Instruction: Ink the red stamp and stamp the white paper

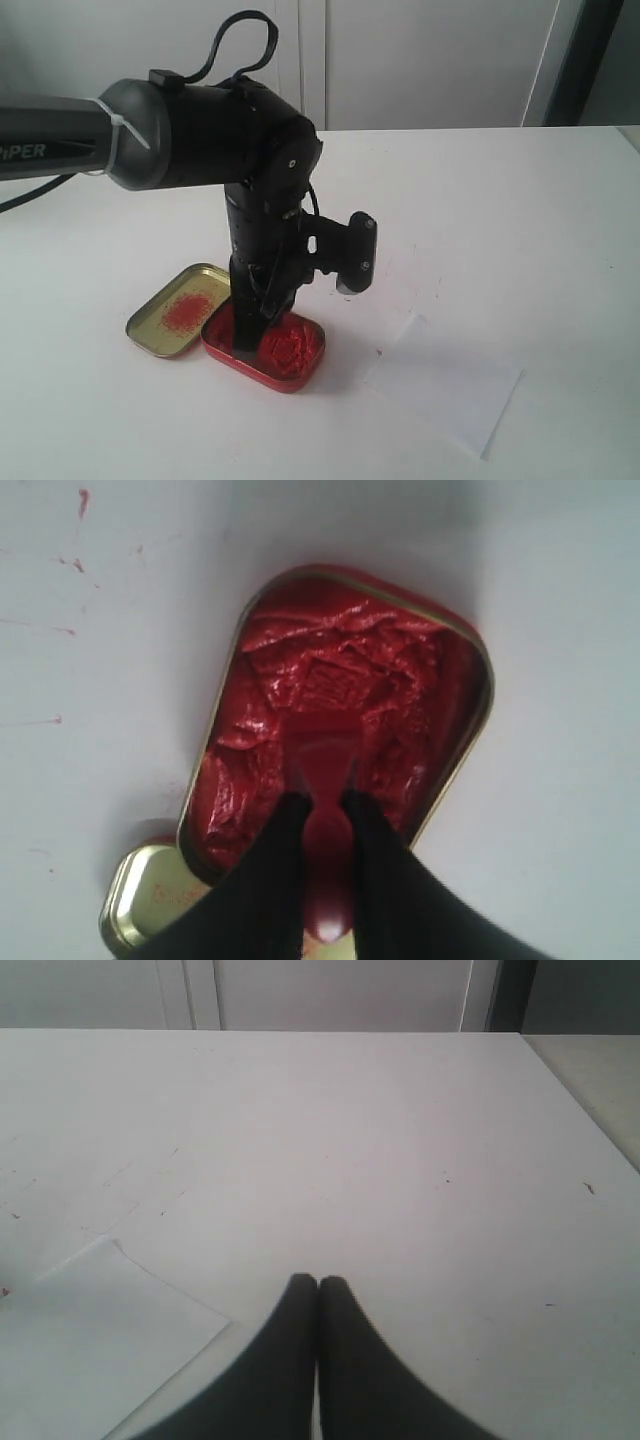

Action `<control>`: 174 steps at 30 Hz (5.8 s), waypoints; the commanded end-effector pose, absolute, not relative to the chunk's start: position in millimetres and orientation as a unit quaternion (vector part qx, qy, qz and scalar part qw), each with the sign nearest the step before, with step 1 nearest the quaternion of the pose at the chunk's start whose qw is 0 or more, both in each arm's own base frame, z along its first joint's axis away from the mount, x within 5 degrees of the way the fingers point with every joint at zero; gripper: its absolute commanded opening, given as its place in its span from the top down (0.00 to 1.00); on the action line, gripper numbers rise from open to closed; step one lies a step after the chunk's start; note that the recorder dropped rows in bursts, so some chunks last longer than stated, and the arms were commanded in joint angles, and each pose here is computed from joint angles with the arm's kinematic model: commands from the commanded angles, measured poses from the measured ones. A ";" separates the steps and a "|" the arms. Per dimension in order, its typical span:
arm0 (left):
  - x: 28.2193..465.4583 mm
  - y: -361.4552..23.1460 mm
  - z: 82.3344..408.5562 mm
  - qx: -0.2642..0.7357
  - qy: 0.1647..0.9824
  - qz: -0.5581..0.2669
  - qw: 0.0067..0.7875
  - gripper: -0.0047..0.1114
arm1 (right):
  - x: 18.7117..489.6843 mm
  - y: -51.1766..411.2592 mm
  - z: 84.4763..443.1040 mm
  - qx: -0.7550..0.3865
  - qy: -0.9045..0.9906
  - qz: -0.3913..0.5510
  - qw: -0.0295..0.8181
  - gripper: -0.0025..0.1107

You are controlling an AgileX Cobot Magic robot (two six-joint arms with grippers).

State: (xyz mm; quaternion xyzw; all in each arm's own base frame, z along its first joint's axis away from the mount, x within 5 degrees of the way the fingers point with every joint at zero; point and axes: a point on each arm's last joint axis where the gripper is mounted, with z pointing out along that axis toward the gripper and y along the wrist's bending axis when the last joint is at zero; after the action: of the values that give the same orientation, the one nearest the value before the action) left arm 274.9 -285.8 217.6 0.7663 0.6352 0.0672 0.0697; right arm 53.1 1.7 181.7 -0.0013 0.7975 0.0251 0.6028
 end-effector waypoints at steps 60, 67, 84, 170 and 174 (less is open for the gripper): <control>241.4 -417.9 222.3 0.636 0.763 -0.041 0.109 0.96 | 53.3 1.7 181.7 -0.003 0.793 0.023 0.608 0.98; 247.1 -415.9 213.3 0.612 0.784 -0.039 0.096 0.96 | 53.3 1.7 181.7 -0.003 0.793 0.023 0.608 0.98; 248.9 -419.7 197.6 0.607 0.789 -0.039 0.087 0.96 | 53.3 1.7 181.7 -0.003 0.793 0.023 0.608 0.98; 256.9 -422.6 197.0 0.611 0.786 -0.022 0.092 0.96 | 53.3 1.7 181.7 -0.003 0.793 0.023 0.608 0.98; 259.1 -420.4 206.3 0.614 0.784 -0.004 0.094 0.96 | 53.3 1.7 181.7 -0.003 0.793 0.023 0.608 0.98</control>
State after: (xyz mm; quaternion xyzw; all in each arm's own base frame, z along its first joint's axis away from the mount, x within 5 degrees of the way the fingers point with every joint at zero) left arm 258.9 -423.7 196.7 0.6133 0.7834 -0.0123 0.0997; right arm 53.1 1.7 181.7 -0.0013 0.7975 0.0251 0.6028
